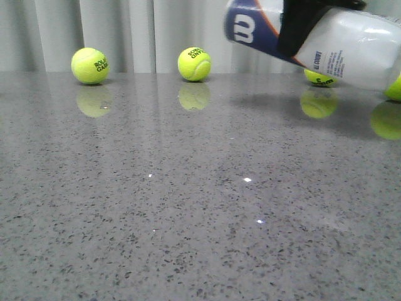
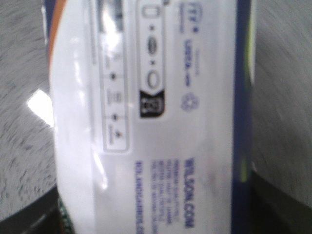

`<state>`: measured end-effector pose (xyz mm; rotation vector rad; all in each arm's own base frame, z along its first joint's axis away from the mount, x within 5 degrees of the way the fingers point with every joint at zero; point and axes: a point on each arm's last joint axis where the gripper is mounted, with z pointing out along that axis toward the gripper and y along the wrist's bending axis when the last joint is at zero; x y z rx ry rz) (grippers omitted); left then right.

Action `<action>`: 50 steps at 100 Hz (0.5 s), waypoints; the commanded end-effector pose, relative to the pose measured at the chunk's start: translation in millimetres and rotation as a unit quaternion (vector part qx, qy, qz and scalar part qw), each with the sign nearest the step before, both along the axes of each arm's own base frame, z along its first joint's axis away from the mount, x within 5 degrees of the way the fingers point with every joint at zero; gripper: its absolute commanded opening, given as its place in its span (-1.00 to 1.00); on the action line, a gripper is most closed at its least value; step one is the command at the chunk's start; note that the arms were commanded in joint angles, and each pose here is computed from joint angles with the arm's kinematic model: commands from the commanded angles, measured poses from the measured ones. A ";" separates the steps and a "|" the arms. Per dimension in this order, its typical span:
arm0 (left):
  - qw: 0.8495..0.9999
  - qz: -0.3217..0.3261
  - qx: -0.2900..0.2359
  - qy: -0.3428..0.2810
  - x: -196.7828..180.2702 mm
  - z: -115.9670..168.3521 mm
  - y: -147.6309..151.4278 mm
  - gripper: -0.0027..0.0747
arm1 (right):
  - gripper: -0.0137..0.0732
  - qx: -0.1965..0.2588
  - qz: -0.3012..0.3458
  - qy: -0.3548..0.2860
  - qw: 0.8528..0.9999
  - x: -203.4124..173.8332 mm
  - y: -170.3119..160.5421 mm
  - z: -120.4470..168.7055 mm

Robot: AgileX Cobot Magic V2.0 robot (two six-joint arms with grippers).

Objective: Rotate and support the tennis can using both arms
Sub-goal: 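Grasp the lying Wilson can with the right gripper and drag it toward the center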

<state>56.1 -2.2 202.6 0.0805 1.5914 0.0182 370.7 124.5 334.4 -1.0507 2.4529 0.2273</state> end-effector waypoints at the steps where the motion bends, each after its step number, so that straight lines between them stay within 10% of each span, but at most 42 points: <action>1: 0.999 0.000 -0.005 -0.033 -0.8 -6.1 0.0 -0.98 | -0.22 -0.029 0.146 -0.081 0.985 -16.2 20.3 27.0; 22: 0.999 0.000 -0.005 -0.033 -0.8 -6.1 0.0 -0.98 | -0.22 -0.085 0.343 -0.091 0.931 -28.0 59.6 6.4; 50: 0.999 0.000 -0.005 -0.033 -0.8 -6.1 0.0 -0.98 | -0.22 -0.089 0.361 -0.049 0.927 -15.3 74.9 -30.4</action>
